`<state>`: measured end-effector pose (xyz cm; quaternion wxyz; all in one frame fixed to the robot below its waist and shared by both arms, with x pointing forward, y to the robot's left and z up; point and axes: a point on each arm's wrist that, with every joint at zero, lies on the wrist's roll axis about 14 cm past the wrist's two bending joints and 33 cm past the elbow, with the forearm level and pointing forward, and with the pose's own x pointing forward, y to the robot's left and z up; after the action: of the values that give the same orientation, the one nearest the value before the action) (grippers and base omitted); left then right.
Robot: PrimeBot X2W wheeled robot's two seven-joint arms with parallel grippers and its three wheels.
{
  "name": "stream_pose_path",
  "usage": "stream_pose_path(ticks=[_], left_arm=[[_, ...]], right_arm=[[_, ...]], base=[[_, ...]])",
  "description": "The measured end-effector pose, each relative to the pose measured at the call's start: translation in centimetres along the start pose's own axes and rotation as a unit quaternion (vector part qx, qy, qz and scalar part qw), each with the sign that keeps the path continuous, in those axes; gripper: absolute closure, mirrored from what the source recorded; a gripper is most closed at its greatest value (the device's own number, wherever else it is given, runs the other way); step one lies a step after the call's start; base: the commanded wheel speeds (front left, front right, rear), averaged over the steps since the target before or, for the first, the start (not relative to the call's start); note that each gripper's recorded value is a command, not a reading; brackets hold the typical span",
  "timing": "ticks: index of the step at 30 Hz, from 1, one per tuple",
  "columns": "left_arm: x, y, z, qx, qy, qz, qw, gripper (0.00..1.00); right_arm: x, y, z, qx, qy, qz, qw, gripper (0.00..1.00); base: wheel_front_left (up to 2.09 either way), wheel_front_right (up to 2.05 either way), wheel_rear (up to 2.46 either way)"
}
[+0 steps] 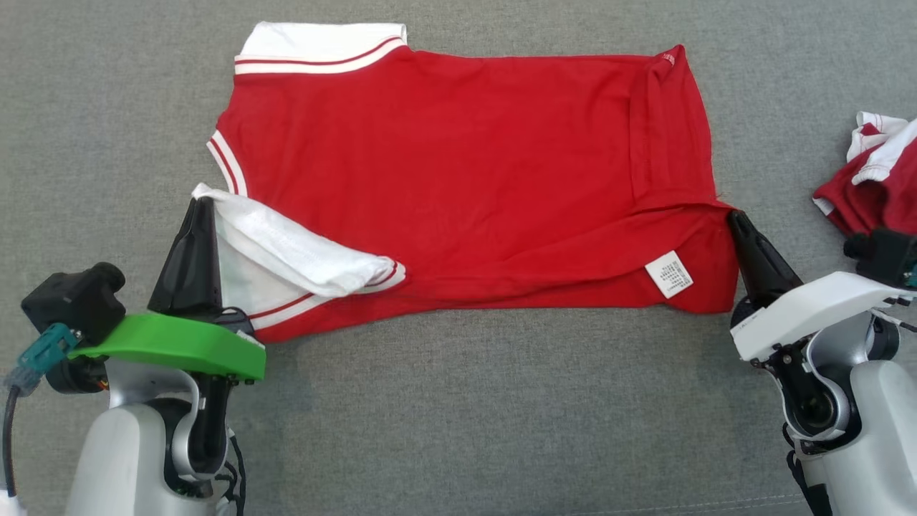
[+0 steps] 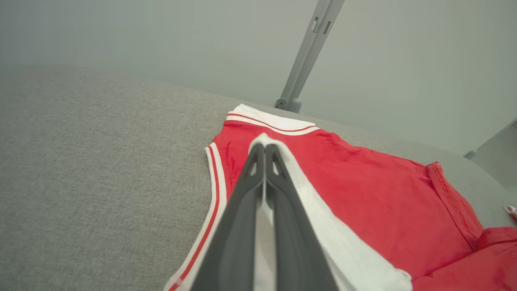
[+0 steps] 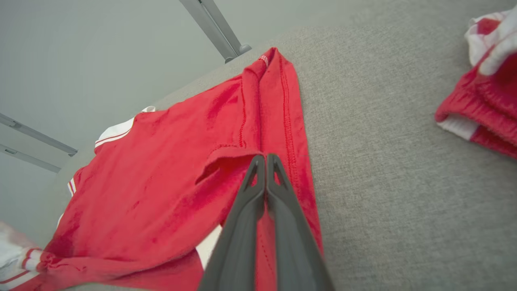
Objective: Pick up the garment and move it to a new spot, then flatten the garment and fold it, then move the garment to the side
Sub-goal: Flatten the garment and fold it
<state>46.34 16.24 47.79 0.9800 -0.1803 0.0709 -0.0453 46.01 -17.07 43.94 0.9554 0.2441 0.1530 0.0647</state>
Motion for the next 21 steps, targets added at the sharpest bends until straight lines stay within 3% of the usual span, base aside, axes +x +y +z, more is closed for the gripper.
stream_pose_path(ticks=[9,10,11,12,17,21], left_arm=[[1.4,1.3,-4.2,-0.013,0.041,0.012,0.999,1.00],[1.5,1.3,-4.4,-0.014,0.041,0.011,0.999,0.51],[1.6,1.2,-4.4,-0.011,0.038,0.007,0.999,0.00],[1.7,1.1,-4.2,-0.009,0.031,0.004,0.999,0.00],[1.5,1.1,-2.7,0.012,-0.018,-0.001,1.000,0.00],[1.3,1.0,-0.3,0.041,-0.067,-0.002,0.997,0.00]], right_arm=[[0.8,-1.1,-2.4,0.012,0.015,-0.018,1.000,1.00],[0.8,-1.1,-2.4,0.012,0.009,-0.018,1.000,0.67],[0.8,-1.1,-2.2,0.009,0.003,-0.016,1.000,0.25],[0.8,-1.0,-1.9,0.005,-0.005,-0.014,1.000,0.00],[0.3,-0.3,0.7,-0.043,-0.068,0.001,0.997,0.00],[-1.0,0.2,3.2,-0.098,-0.130,0.008,0.987,0.00]], base=[[0.00,0.00,0.00],[0.00,0.00,0.00],[0.00,0.00,0.00],[0.00,0.00,0.00],[0.00,0.00,0.00],[0.00,0.00,0.00]])
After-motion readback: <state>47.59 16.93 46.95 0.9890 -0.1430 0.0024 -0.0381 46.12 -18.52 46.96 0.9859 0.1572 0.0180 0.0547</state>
